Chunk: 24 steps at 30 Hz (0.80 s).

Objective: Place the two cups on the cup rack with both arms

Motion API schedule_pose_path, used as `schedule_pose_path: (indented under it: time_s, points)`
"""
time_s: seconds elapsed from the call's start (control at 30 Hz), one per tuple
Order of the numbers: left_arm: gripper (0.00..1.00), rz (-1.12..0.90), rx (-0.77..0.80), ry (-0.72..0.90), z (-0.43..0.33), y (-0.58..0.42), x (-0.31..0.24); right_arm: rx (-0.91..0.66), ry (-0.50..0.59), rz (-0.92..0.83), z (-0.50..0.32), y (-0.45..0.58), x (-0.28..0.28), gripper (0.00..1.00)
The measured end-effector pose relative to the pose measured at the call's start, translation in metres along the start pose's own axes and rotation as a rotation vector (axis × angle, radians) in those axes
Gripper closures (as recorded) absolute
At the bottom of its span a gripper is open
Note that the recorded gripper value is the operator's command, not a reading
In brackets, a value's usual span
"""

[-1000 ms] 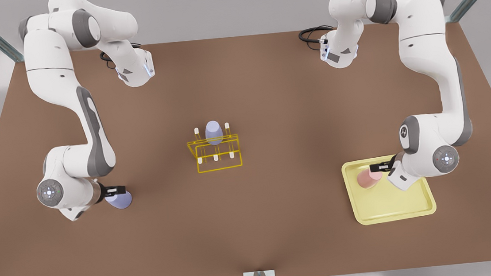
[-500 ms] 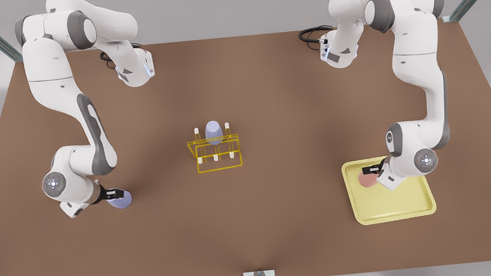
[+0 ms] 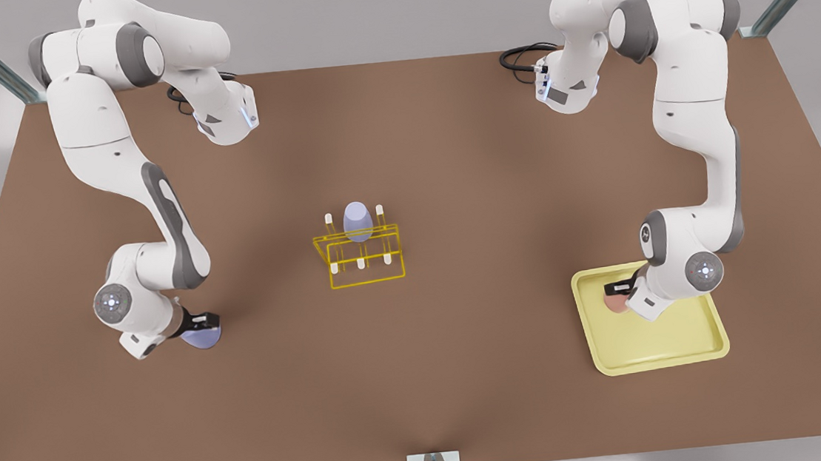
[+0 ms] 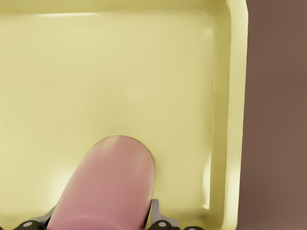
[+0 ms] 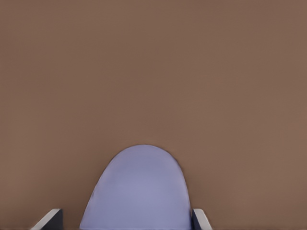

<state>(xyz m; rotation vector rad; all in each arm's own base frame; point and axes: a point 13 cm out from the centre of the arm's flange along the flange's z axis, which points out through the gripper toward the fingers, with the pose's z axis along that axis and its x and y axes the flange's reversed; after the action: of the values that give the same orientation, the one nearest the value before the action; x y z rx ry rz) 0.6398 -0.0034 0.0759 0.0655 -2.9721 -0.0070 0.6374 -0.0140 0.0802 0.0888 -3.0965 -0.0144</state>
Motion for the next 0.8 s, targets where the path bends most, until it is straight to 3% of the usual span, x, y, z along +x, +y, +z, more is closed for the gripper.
schedule_pose_path:
  time_s: [0.17, 0.3, 0.47, 0.6, 0.7, 0.8]
  points:
    - [0.23, -0.002, -0.002, 0.000, 0.005, 0.000, -0.002, 0.002, -0.017, -0.009, 0.003, 0.001, -0.001, 0.00]
    - [0.23, -0.002, -0.003, -0.005, 0.004, -0.001, -0.004, 0.003, -0.032, -0.016, 0.001, 0.001, -0.006, 0.12]
    - [0.26, 0.002, -0.002, -0.022, -0.008, -0.013, -0.007, 0.004, -0.034, -0.021, 0.008, 0.001, -0.006, 0.13]
    - [0.26, 0.004, 0.013, -0.071, -0.064, -0.031, -0.033, 0.004, -0.037, -0.032, 0.013, 0.005, -0.008, 0.14]
    - [0.26, 0.047, 0.050, -0.099, -0.136, -0.088, -0.043, 0.002, -0.043, -0.036, 0.012, 0.006, -0.010, 0.16]
    - [0.26, 0.137, 0.071, -0.089, -0.170, -0.215, -0.015, 0.002, -0.048, -0.041, 0.011, 0.007, -0.011, 0.17]
